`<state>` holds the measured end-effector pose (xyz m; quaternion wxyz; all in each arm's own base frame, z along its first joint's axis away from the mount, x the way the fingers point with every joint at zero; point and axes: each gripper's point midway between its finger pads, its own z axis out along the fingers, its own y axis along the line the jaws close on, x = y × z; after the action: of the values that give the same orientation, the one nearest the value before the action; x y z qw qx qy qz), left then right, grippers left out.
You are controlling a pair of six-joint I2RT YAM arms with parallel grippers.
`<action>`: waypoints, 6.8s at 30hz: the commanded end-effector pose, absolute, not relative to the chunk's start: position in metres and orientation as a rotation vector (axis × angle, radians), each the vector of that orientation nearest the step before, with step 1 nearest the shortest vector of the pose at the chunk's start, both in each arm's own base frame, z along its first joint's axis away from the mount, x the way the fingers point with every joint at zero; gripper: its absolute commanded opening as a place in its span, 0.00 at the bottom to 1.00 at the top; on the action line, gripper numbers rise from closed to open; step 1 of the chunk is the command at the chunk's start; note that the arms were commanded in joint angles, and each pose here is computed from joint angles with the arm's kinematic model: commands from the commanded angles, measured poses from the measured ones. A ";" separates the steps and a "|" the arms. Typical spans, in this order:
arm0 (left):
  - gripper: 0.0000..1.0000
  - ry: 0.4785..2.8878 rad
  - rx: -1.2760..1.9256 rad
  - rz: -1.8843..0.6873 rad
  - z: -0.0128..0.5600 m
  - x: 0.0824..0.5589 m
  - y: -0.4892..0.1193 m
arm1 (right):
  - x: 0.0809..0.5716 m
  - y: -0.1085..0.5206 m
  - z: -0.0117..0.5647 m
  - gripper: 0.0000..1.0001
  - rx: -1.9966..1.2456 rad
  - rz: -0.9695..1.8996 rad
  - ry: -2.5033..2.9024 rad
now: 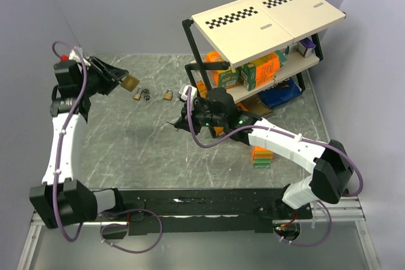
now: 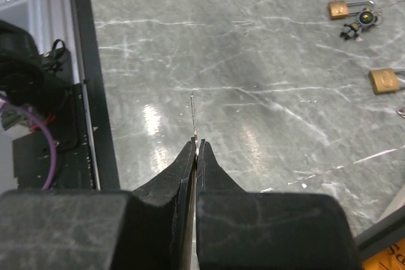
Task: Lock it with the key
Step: Place the lock at the center of the board, then place the key at the center of the board.
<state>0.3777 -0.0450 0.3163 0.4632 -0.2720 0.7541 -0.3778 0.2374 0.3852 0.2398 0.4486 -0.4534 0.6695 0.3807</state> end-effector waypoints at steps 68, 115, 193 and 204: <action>0.85 2.324 0.142 0.104 0.189 0.530 0.153 | 0.254 0.376 0.303 0.00 -1.060 0.992 1.542; 0.32 1.590 0.635 -1.022 0.324 0.264 -0.181 | 0.264 0.422 0.379 0.00 -0.742 1.137 1.444; 0.24 2.645 0.057 -0.216 0.036 0.481 0.116 | 0.247 0.384 0.340 1.00 -0.992 1.013 1.483; 0.51 2.531 0.128 -0.197 0.105 0.486 0.109 | 0.244 0.384 0.346 1.00 -1.000 1.026 1.466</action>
<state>0.4766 0.1157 0.0343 0.2318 0.0188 0.9696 -0.0766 0.2480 0.3920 0.3195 0.4932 -0.4169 0.6361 0.4224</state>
